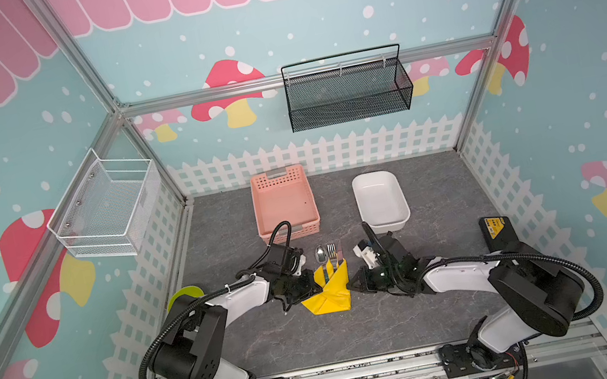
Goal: Place the utensils on the paper napkin and roll it up
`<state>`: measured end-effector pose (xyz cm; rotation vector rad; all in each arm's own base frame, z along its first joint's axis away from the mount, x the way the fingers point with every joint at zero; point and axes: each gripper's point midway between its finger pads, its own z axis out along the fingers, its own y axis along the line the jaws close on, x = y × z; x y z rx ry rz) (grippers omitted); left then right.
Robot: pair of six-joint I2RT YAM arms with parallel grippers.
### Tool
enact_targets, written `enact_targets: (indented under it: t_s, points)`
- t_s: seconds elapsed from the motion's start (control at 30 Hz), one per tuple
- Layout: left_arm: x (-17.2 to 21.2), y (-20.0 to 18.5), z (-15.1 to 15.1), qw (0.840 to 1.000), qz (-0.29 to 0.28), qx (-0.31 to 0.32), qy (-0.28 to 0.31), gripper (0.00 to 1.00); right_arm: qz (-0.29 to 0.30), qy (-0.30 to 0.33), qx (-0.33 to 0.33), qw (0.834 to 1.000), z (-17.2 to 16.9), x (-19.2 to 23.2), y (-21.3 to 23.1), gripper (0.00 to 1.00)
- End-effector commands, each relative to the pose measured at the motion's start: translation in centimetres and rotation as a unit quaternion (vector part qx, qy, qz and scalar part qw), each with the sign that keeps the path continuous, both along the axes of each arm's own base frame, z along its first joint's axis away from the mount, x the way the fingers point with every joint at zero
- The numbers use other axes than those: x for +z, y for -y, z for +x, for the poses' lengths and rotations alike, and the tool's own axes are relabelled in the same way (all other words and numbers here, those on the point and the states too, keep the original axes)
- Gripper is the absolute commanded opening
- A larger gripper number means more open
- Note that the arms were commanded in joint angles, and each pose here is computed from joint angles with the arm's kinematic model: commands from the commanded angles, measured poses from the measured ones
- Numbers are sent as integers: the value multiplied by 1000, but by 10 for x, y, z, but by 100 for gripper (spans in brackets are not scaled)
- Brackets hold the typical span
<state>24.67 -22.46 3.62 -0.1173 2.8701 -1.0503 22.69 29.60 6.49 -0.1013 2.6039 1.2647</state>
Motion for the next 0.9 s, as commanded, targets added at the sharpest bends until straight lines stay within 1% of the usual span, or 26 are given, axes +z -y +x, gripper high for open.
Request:
enact_targets:
  t_s: [0.0,0.13,0.37,0.87]
  points:
    - [-10,-6,-6,1000,15,-6,-8,0,3,2,15,1000,-5,2,0,2]
    - [-13,-7,-7,1000,18,-6,-11,0,16,0,32,999,-9,4,-5,0]
    - [-14,-6,-6,1000,18,-7,-11,0,59,-15,69,996,-23,4,-20,0]
    - [-14,-5,1,1000,24,-6,-6,0,14,-57,53,997,-33,-44,-8,0]
